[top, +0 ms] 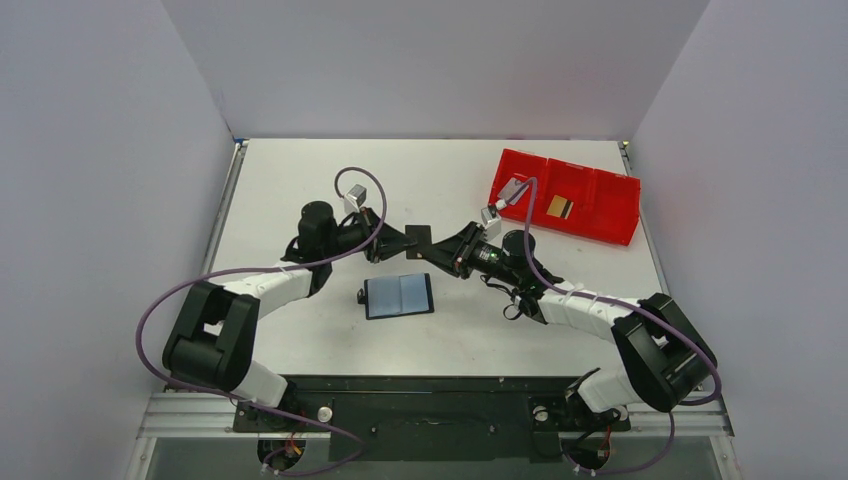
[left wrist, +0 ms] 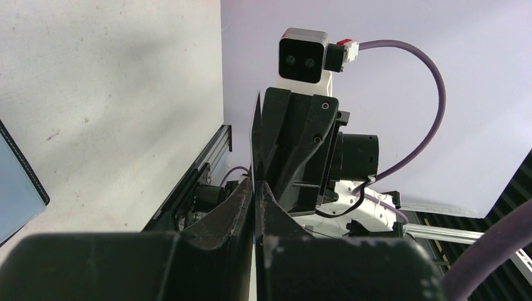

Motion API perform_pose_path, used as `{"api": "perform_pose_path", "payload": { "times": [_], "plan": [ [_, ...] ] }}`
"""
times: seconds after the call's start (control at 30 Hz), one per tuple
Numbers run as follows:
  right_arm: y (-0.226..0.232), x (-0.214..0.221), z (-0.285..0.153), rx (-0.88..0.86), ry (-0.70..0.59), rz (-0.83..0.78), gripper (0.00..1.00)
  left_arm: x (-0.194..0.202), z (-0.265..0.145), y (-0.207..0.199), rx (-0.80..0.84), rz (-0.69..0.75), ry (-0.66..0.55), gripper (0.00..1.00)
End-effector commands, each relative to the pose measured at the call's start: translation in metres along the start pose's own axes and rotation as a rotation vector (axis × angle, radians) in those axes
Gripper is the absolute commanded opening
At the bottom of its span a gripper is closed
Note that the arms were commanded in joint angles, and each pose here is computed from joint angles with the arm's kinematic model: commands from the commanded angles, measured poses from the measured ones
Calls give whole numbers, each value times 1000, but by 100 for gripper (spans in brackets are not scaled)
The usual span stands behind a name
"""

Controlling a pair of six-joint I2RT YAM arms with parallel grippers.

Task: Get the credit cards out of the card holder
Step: Place the credit card in the storage box.

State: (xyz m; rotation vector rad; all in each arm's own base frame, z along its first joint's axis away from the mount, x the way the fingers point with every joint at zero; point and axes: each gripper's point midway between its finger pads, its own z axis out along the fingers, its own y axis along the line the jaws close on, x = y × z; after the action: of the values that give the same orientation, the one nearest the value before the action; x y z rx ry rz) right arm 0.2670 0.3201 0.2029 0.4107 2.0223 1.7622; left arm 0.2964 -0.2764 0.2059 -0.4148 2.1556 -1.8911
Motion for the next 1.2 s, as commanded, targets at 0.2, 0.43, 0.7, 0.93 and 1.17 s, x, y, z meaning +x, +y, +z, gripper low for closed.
{"api": "perform_pose_path", "payload": {
  "times": [0.2,0.43,0.7,0.93,1.17],
  "plan": [
    [7,-10,-3,54,-47,-113,0,2,1,-4,-27,79,30,33],
    [-3,-28,-25,212,-131,-226,0,-18,-19,25,-370,246,-69,41],
    [-44,-83,-78,467,-289,-244,0,-22,-44,38,-547,364,-88,48],
    [-66,-160,-140,658,-479,-235,0,-16,-61,39,-596,452,-70,53],
    [-77,-237,-219,799,-716,-163,0,-9,-66,42,-607,483,-46,55]
  ]
}}
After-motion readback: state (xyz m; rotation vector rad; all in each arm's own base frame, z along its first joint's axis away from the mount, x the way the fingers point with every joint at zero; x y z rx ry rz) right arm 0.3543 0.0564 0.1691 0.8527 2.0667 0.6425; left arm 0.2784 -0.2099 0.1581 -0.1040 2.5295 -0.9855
